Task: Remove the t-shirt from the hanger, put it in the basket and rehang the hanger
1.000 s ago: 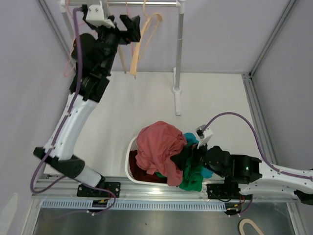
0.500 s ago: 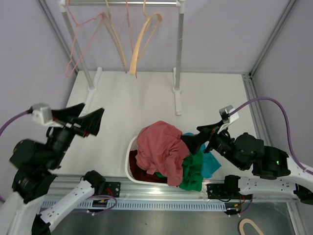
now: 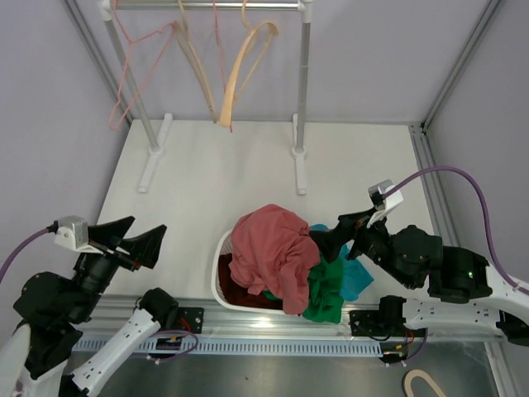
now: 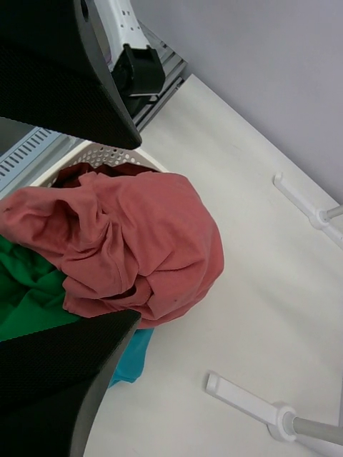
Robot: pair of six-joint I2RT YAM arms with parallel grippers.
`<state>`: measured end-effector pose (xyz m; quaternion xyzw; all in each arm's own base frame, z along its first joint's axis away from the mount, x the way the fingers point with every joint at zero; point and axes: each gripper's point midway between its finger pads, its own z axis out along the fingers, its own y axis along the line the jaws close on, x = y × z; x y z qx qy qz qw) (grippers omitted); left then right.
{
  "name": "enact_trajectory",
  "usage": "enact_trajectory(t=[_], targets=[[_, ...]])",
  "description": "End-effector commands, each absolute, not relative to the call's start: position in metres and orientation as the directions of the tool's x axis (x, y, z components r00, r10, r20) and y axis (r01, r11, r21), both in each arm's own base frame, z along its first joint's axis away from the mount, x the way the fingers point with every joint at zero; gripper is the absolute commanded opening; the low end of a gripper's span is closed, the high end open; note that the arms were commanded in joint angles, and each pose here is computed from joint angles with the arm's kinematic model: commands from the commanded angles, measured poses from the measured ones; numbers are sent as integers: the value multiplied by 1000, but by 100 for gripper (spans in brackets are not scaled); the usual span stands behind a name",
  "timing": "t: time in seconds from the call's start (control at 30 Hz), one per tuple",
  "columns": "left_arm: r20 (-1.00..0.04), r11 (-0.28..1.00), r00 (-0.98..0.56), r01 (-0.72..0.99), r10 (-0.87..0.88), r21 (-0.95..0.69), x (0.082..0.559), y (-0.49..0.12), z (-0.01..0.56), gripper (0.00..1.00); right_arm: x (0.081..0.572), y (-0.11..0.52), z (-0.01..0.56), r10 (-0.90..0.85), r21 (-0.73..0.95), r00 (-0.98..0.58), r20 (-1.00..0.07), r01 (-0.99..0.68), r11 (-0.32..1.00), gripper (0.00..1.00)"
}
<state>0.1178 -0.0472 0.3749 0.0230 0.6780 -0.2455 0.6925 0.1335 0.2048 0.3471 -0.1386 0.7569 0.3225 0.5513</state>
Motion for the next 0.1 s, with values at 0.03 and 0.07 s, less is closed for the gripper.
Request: enact_trajectory(t=[0.03,0.07], targets=[[-950,891,-40,337,-310,-305,115,-38,366,100,136,203,357,169,347,-348,-922,-554,757,100],[-950,892,-38,335,-309,-303,116,-37,366,99,136,204,355,167,346,-350,-922,-549,761,100]])
